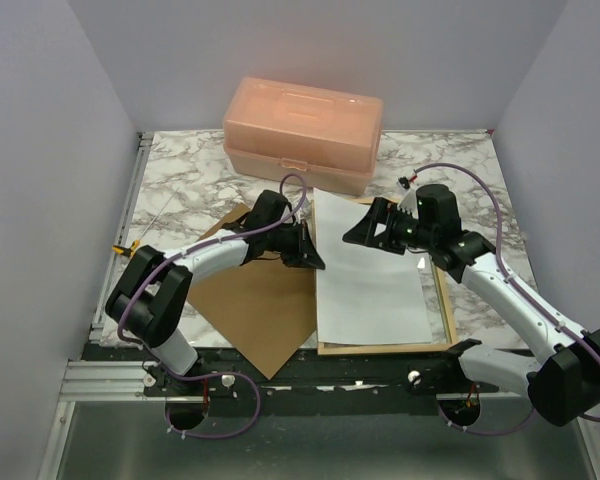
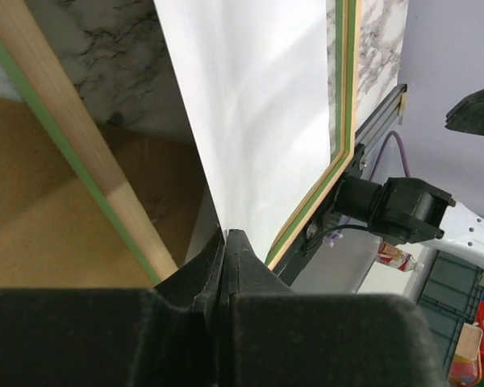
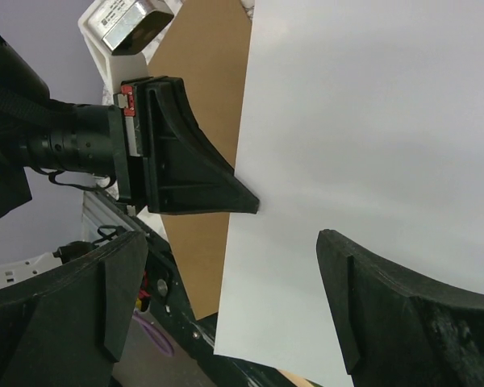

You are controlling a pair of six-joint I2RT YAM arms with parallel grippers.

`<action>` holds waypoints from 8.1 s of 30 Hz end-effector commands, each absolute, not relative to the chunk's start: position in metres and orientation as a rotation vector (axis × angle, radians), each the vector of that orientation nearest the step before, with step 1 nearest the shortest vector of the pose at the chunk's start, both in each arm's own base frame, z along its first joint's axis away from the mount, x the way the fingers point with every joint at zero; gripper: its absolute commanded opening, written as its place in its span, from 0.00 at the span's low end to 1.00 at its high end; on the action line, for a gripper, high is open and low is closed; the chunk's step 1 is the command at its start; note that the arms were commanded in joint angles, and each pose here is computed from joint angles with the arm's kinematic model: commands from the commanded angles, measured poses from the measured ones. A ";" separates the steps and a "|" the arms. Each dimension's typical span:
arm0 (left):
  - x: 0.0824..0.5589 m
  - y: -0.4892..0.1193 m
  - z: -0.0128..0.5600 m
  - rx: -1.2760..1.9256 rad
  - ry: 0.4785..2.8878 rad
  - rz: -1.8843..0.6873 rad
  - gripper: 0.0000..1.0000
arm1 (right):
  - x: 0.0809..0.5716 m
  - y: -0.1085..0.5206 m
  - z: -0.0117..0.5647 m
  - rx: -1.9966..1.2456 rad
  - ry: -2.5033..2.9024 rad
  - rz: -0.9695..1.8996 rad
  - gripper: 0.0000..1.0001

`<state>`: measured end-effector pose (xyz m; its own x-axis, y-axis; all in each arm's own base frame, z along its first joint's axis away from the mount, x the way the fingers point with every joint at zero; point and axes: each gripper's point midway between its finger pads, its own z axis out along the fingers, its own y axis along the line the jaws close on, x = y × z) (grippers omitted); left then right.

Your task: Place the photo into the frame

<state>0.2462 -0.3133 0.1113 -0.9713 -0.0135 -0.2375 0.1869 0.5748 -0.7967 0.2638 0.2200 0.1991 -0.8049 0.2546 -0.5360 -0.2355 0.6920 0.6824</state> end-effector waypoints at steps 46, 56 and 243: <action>0.250 -0.363 0.098 0.186 2.654 -1.317 0.04 | 0.269 0.207 0.190 0.026 2.316 0.963 0.94; 0.253 -0.344 0.093 0.238 2.711 -1.048 0.47 | 0.267 0.208 0.186 0.036 2.330 0.968 0.94; 0.172 -0.259 0.055 -0.284 2.784 -0.748 0.74 | 0.143 0.154 0.109 0.080 2.680 0.562 0.99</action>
<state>0.1412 -0.2219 0.0334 -0.9736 -0.2003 -0.1093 -0.1392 0.9009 -0.4111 0.1677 0.1666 0.1257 -0.8927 0.1253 -0.4330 -0.0783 0.9029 0.4227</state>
